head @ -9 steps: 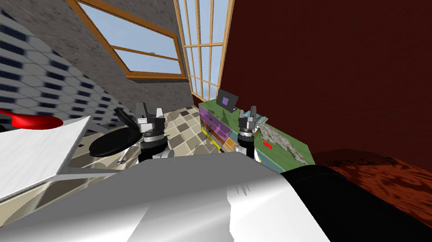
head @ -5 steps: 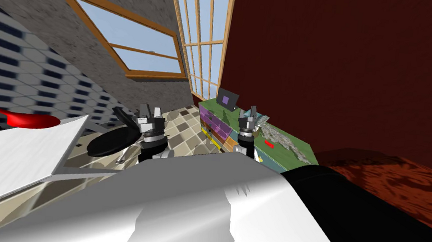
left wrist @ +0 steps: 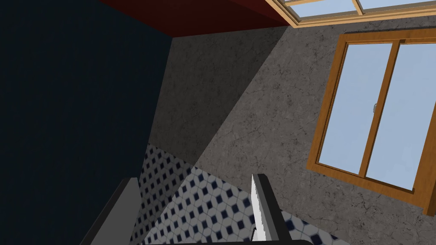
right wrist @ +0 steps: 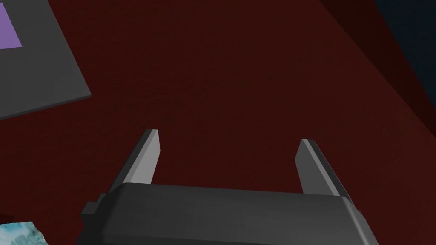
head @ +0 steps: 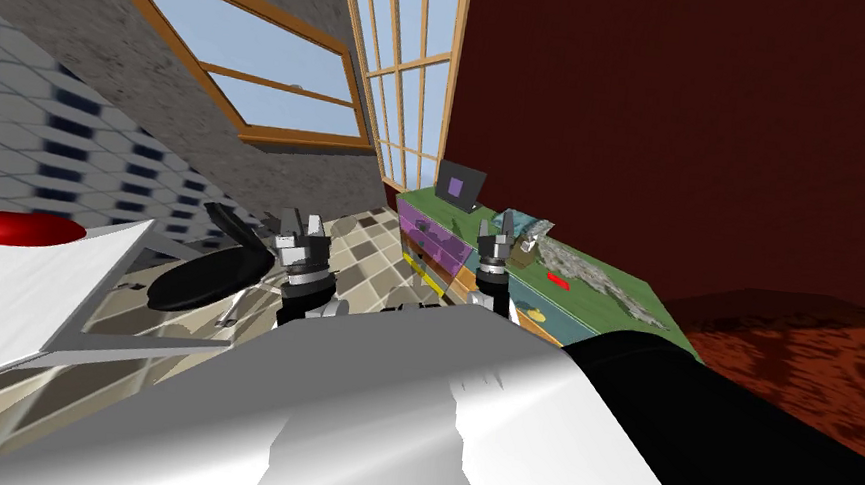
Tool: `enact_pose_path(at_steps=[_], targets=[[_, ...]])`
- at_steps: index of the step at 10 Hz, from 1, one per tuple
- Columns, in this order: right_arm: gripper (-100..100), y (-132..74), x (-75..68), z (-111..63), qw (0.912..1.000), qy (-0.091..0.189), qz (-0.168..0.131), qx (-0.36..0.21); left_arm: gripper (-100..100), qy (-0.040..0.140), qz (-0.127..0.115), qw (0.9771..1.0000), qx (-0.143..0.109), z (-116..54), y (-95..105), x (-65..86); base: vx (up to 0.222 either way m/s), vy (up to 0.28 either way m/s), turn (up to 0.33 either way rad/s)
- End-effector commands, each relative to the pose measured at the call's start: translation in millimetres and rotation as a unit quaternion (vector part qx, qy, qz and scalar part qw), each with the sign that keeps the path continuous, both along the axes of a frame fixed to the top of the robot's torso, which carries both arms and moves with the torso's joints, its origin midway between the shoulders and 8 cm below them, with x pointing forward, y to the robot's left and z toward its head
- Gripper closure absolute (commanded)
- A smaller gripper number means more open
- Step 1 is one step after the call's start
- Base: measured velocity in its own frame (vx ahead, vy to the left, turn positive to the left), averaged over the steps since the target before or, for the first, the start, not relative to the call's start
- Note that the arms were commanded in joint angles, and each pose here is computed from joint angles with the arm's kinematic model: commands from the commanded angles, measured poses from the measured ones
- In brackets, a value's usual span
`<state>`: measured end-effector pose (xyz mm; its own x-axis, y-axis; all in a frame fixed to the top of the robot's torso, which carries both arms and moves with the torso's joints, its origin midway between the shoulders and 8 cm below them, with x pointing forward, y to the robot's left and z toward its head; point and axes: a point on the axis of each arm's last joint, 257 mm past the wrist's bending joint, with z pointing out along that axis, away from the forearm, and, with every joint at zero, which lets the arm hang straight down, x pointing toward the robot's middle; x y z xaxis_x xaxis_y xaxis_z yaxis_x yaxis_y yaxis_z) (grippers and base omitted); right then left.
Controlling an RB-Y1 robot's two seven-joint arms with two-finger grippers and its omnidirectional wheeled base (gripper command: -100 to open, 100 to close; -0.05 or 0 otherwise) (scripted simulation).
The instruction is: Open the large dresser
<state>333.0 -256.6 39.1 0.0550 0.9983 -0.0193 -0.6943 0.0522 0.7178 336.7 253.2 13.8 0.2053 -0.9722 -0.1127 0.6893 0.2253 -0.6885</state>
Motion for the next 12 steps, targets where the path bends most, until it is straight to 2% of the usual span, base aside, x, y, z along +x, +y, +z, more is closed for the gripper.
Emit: enact_pose_path(at_steps=[1,4,7,8,10,11,12], targets=[[-100,4.6,2.2,-8.4,0.9991,0.017,-0.003,-0.038,0,0.0,0.0,1.0,0.0,0.0,0.0,0.0,0.017,0.012,0.067],[-100,8.5,5.5,-27.1,0.9923,0.051,-0.022,-0.11,0,0.0,0.0,1.0,0.0,-0.3,0.0,0.1,0.033,0.023,0.076],[-100,7.3,7.8,-52.7,0.974,0.092,-0.053,-0.2,0,0.0,0.0,1.0,0.0,-0.3,0.0,0.1,0.048,0.03,0.087],[-100,8.2,7.9,-53.1,0.973,0.093,-0.054,-0.204,0,0.0,0.0,1.0,0.0,-0.3,0.0,0.1,0.037,0.026,0.036],[-100,4.0,8.0,-72.7,0.9519,0.121,-0.078,-0.271,0,0.0,0.0,1.0,0.0,-0.3,0.0,0.1,0.037,0.028,0.079],[-100,4.9,8.2,-73.4,0.9502,0.122,-0.079,-0.276,0,0.0,0.0,1.0,0.0,-0.3,0.0,0.1,0.036,0.023,0.048],[-100,2.0,7.8,-83.8,0.936,0.136,-0.092,-0.312,0,0.0,0.0,1.0,0.0,-0.3,0.0,0.1,0.034,0.025,0.056]])
